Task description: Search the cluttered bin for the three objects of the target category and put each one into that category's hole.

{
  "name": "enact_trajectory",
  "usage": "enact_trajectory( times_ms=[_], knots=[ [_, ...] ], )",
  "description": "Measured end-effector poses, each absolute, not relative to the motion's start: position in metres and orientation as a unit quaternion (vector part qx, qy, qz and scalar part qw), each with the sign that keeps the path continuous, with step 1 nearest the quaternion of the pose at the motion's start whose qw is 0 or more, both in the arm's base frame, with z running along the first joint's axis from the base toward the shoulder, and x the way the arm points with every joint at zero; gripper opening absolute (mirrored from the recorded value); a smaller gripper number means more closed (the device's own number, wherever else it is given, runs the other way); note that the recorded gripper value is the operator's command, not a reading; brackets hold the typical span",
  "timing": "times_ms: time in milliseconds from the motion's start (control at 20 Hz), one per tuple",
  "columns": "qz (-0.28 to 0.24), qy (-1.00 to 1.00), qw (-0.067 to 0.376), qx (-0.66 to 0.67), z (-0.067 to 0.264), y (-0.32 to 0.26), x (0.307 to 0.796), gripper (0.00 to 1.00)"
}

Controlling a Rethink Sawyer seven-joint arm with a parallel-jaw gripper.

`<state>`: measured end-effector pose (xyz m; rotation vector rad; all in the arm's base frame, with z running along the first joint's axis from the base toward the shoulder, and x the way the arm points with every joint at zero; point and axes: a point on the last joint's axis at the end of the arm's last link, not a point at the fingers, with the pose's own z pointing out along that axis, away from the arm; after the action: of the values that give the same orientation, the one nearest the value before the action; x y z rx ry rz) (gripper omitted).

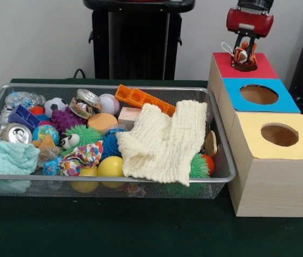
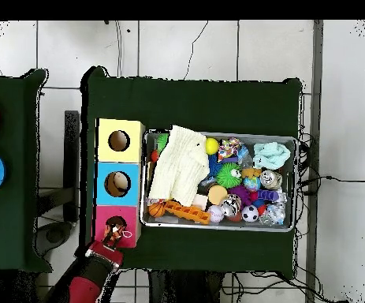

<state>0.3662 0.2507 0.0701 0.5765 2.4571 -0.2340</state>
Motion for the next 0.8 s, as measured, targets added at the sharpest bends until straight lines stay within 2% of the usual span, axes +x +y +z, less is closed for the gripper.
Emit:
enact_trajectory(
  times_ms=[800],
  knots=[
    [-0.094,0.923,0.306,0.215,0.0667,0.2454,0.3664,0.0]
  ],
)
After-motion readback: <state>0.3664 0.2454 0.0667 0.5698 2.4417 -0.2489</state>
